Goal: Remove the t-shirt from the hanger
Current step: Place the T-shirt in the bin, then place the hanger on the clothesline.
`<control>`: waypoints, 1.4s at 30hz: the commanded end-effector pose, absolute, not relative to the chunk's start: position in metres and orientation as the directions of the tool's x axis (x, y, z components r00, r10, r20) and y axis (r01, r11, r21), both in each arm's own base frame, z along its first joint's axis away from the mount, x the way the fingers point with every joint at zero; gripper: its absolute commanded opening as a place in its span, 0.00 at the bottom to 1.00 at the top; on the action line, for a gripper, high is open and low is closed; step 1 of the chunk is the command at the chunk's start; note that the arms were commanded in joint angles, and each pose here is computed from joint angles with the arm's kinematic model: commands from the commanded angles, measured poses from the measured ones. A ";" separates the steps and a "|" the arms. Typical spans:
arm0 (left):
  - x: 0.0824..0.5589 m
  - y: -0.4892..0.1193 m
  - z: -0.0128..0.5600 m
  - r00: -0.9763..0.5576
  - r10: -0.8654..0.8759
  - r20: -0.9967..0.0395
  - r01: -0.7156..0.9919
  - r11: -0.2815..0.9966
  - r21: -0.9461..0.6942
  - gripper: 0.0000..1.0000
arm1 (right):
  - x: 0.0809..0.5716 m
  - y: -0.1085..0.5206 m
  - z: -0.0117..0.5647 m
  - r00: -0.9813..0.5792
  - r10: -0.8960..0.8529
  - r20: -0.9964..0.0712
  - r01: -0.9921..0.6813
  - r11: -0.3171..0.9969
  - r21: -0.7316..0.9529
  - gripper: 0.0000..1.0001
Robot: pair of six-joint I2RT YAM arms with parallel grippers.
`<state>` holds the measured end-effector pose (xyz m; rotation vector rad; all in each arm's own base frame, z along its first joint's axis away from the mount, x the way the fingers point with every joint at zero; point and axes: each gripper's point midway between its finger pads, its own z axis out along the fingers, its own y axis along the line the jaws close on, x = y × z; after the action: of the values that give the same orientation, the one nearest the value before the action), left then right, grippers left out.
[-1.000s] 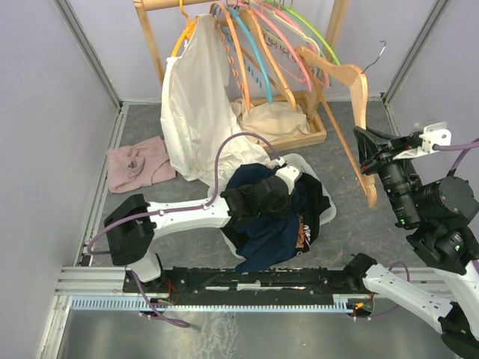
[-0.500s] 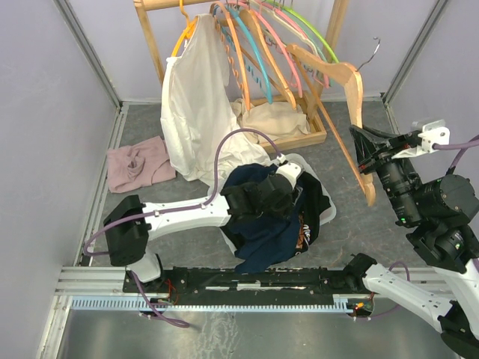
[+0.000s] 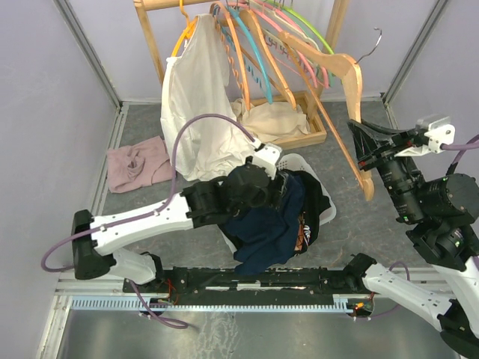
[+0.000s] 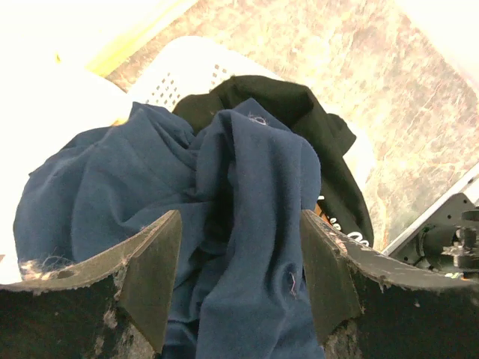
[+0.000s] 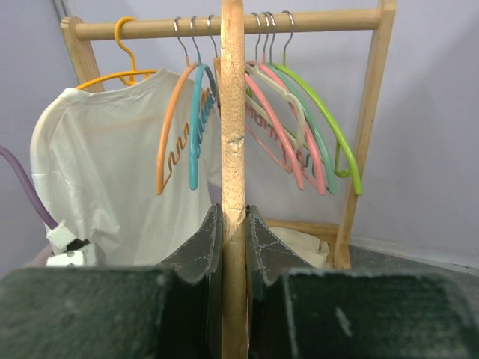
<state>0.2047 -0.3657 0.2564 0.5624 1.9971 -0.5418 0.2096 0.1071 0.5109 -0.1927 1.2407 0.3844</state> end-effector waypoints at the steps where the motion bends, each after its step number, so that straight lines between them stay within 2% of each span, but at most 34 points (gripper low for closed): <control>1: 0.208 -0.347 0.302 -0.362 0.087 -0.928 0.571 0.807 -0.147 0.70 | 0.201 0.113 0.549 0.359 0.249 -0.900 -0.447 0.892 0.069 0.02; 14: 0.207 -0.277 0.350 -0.235 -0.147 -0.961 0.476 0.844 -0.246 0.70 | 0.246 0.162 0.541 0.309 0.204 -0.929 -0.473 0.881 0.036 0.02; 26: 0.208 -0.239 0.359 -0.166 -0.214 -0.963 0.411 0.872 -0.265 0.70 | 0.299 0.202 0.540 0.313 0.135 -0.940 -0.441 0.897 -0.019 0.02; 42: 0.208 -0.229 0.360 -0.157 -0.217 -0.963 0.390 0.883 -0.262 0.71 | 0.353 0.234 0.553 0.337 0.060 -0.940 -0.378 0.923 -0.076 0.02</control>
<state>0.2069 -0.2355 0.3437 0.1729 1.6935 -0.5268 0.3503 0.2395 0.5075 -0.3599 1.3094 0.3034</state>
